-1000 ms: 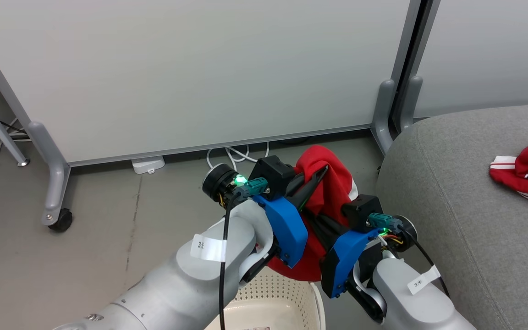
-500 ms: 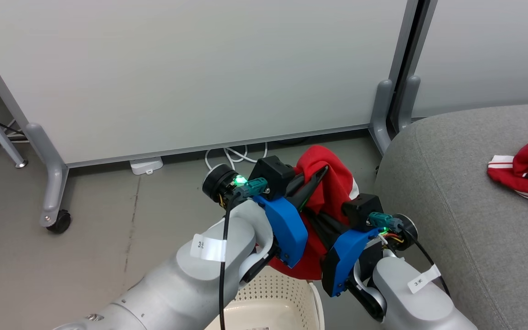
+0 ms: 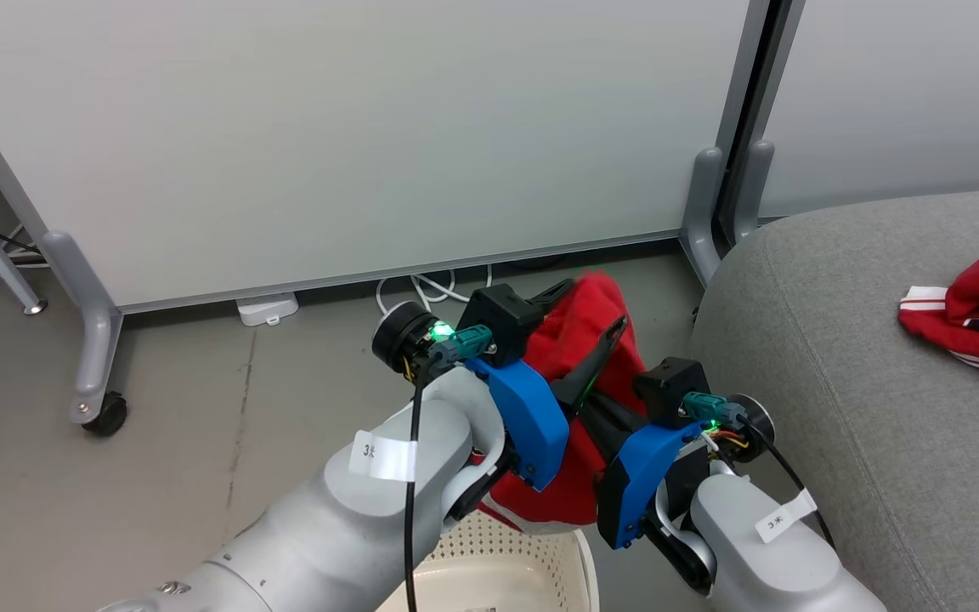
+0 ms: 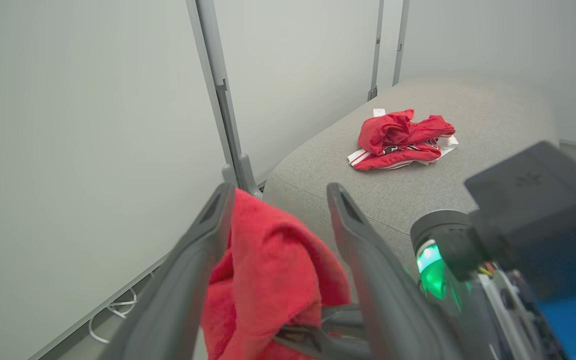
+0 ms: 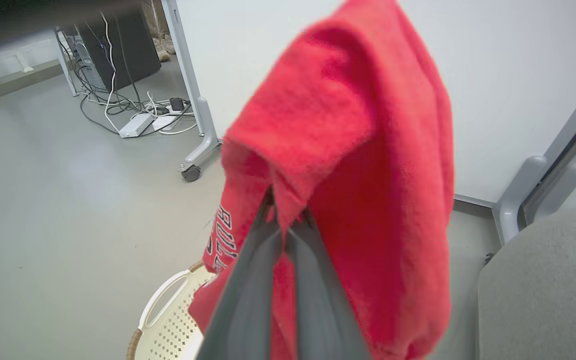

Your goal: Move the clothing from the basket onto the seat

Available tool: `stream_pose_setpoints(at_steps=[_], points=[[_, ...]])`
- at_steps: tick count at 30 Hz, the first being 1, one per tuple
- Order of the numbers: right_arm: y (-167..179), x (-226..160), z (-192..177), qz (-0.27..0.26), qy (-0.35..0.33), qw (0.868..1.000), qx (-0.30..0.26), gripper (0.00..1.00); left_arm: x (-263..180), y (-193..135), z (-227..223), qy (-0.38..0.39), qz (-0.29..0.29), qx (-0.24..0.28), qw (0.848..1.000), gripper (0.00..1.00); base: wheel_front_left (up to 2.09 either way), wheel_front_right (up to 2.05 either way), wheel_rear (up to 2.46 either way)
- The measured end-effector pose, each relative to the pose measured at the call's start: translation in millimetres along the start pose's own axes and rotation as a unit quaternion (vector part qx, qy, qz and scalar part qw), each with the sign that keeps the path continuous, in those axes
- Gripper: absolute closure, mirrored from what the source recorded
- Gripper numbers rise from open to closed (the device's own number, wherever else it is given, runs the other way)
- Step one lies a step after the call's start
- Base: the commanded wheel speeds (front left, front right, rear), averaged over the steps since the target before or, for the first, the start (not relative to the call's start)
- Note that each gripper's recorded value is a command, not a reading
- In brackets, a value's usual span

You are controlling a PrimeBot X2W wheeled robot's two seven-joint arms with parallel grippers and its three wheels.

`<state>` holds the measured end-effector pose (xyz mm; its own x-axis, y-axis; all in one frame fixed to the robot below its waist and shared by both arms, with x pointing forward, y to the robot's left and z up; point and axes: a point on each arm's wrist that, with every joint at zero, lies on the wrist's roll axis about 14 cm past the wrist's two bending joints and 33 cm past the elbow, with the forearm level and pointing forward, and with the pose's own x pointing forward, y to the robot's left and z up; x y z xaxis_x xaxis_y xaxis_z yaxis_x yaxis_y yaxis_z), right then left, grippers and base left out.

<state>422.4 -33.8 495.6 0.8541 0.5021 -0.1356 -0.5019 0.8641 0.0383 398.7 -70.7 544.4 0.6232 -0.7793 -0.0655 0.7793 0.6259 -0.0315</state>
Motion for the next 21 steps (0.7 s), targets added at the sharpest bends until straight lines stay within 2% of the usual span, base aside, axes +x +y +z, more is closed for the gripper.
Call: stream_pose_setpoints(at_steps=[11, 21], points=[[-4, 3, -1, -0.003, -0.003, 1.000, 0.000, 1.00, -6, 10, 8, -0.030, 0.021, 0.006, 0.999, 0.00, 0.00, 0.00, 0.00], [-6, 8, 7, -0.004, -0.020, 1.000, 0.001, 1.00, -56, 39, -15, -0.061, 0.098, -0.007, 0.993, 0.00, 0.00, 0.00, 0.00]])
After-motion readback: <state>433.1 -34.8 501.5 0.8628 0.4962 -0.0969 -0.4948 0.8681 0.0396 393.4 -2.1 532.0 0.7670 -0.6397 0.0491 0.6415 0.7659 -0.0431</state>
